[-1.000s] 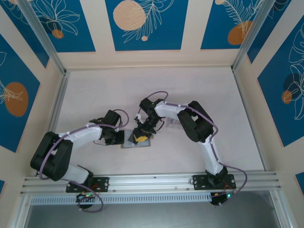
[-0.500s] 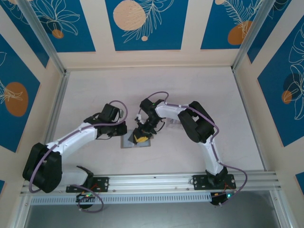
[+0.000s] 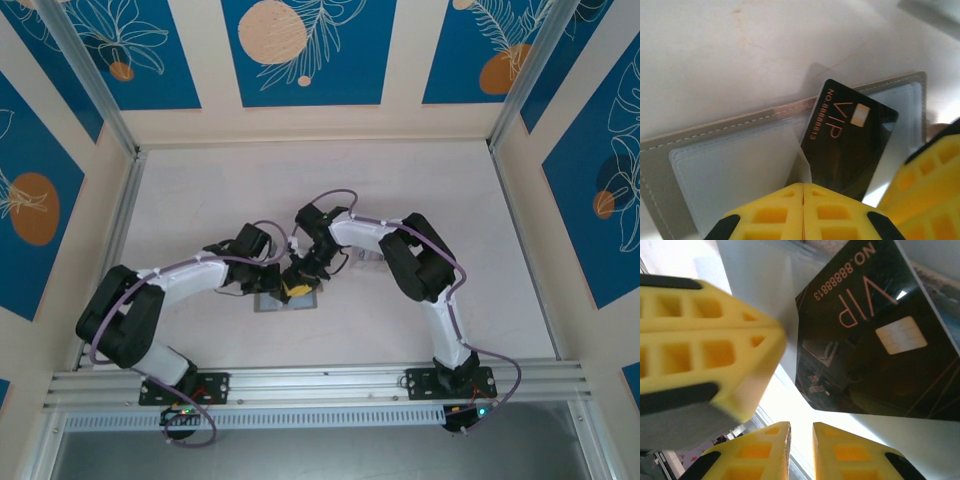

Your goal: Put the credit cards into the card holder

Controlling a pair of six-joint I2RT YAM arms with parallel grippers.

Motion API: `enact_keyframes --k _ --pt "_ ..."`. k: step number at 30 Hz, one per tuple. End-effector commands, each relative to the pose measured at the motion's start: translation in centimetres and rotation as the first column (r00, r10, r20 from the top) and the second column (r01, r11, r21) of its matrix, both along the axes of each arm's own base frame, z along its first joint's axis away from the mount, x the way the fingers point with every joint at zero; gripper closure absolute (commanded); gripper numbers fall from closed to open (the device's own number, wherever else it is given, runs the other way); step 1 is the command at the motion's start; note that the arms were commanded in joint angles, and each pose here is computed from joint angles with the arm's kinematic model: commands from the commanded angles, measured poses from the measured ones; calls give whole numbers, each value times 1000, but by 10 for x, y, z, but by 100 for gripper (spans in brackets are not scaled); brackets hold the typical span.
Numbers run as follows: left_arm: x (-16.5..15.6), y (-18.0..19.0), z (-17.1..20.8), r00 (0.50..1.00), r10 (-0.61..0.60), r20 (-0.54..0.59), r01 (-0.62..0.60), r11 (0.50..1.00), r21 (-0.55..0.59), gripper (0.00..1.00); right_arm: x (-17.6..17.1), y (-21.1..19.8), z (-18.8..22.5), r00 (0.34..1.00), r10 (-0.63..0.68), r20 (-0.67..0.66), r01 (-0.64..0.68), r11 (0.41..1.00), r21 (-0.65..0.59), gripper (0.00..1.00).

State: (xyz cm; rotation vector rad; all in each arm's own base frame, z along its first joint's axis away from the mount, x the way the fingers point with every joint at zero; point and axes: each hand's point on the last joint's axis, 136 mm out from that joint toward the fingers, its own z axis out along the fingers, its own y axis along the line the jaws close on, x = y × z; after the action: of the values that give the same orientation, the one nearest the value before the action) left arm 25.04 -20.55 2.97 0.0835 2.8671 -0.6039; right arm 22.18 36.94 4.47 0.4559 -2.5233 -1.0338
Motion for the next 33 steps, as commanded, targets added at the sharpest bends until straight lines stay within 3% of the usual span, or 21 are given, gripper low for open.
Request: enact_keyframes --k 1,5,11,18,23,33 --pt "-11 14 -23 999 33 -38 -31 998 62 94 3 -2 23 1000 -5 24 5 999 38 80" --pt "-27 25 -48 995 46 -83 -38 994 102 94 11 -14 29 997 -55 62 53 998 25 78" --pt "-35 29 -60 992 63 -110 -52 993 102 94 17 -20 13 990 -126 69 128 991 -28 68" --pt "-27 14 -23 998 52 -41 -52 999 -8 94 19 -24 -9 982 -179 63 184 980 -77 68" --pt "-24 21 -1 999 53 10 -53 999 12 93 19 -28 -15 981 -184 64 190 976 -107 68" --pt "-21 21 -12 999 36 -6 -36 999 39 93 17 -29 -16 983 -173 64 180 978 -110 68"
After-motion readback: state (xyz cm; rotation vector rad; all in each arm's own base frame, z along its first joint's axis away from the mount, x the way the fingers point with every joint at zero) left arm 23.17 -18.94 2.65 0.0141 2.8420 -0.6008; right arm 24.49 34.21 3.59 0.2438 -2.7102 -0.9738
